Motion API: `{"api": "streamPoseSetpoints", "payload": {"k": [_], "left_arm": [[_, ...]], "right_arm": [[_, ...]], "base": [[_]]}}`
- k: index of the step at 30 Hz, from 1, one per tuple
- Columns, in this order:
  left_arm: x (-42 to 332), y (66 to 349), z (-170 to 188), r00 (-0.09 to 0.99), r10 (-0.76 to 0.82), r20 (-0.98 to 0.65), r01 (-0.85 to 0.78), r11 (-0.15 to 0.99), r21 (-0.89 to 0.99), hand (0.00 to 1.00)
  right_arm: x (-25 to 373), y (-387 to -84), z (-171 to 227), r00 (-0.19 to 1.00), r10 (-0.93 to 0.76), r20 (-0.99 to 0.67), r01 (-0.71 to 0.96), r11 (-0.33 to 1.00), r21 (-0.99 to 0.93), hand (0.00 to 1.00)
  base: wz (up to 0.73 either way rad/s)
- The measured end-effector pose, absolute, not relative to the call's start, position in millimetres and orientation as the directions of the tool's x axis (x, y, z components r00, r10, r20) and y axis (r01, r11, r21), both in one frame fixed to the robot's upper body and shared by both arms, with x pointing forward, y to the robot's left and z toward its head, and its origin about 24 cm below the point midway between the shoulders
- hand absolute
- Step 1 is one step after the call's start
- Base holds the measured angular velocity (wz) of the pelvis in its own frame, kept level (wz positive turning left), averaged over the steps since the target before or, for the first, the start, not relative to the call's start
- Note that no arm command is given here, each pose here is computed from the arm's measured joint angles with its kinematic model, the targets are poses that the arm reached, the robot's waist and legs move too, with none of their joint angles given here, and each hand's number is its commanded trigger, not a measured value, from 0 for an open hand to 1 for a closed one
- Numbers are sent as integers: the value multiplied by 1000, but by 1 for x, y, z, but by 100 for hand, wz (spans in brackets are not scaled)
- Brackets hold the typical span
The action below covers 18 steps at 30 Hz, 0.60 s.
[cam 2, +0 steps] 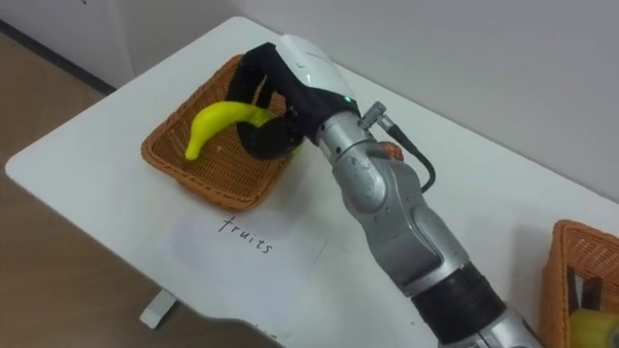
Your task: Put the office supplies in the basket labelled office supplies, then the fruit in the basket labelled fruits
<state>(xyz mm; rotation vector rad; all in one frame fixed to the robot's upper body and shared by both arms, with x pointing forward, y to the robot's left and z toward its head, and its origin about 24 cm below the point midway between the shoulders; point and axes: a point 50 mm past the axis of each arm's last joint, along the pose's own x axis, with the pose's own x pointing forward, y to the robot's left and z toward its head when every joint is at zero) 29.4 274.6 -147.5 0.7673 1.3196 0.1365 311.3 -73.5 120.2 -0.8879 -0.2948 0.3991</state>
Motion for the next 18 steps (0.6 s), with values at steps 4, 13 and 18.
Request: {"api": "streamPoseSetpoints", "payload": {"k": [4,13,18], "left_arm": [[31,274,-147,282,501,-818,326,752,573,0],[30,274,-147,278,502,-819,327,752,572,0],[29,274,-147,275,504,-819,328,751,572,0]], "right_arm": [[313,-73,120,891,445,90,-203,567,-798,100],[317,-74,114,894,444,66,-216,555,-803,8],[320,-73,113,894,445,56,-219,542,-811,0]], "base": [[11],[5],[4]]}}
